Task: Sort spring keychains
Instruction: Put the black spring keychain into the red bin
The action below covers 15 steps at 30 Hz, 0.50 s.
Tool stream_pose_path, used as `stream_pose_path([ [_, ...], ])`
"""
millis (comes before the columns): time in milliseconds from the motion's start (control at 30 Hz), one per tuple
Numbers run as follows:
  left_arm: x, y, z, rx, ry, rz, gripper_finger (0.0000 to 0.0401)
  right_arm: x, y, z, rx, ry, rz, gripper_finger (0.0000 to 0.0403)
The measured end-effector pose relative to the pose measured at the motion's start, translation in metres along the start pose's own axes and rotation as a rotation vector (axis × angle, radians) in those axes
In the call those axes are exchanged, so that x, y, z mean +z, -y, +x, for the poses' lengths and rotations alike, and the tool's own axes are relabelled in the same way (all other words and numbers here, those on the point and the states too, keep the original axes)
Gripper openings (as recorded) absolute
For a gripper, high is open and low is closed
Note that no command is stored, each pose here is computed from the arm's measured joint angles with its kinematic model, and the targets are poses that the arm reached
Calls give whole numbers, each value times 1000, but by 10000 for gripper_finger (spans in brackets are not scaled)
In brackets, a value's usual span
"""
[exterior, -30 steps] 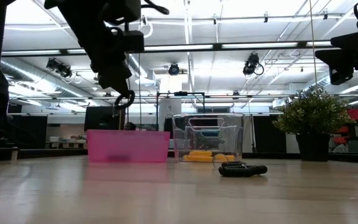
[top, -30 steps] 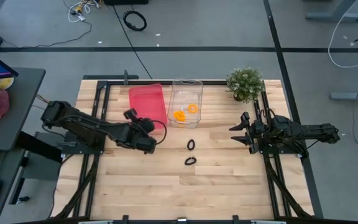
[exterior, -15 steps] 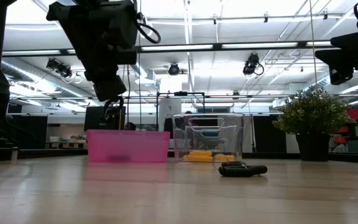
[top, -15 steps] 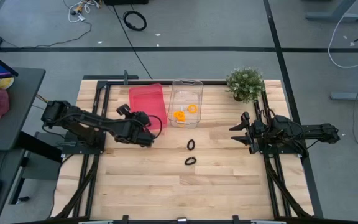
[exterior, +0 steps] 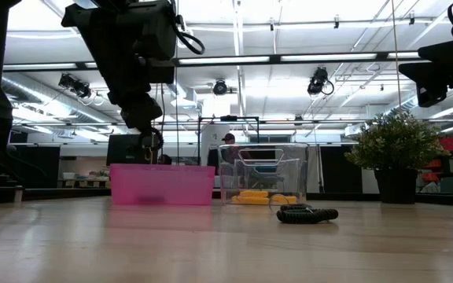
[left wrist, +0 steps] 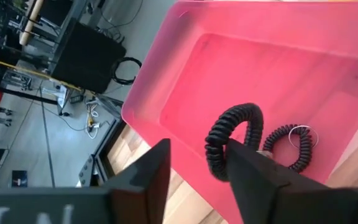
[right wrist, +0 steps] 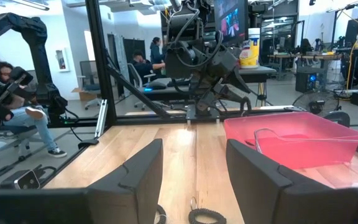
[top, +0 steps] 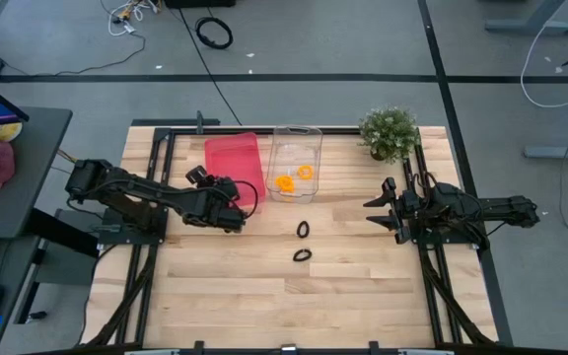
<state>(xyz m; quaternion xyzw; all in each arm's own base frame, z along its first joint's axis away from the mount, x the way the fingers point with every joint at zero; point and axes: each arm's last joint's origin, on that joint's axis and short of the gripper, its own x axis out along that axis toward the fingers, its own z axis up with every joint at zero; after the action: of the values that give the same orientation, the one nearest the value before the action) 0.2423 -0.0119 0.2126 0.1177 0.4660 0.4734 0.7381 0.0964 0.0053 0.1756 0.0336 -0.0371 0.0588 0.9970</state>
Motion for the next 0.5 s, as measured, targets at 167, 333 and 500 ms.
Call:
stream_pose_path([
  [167,0,1,0,-21,-16,-33,187,0,0,0,0,0,0,180],
  [333,-1,2,0,-62,-52,-38,187,0,0,0,0,0,0,180],
  [500,-1,2,0,-50,-42,-59,176,0,0,0,0,0,0,180],
])
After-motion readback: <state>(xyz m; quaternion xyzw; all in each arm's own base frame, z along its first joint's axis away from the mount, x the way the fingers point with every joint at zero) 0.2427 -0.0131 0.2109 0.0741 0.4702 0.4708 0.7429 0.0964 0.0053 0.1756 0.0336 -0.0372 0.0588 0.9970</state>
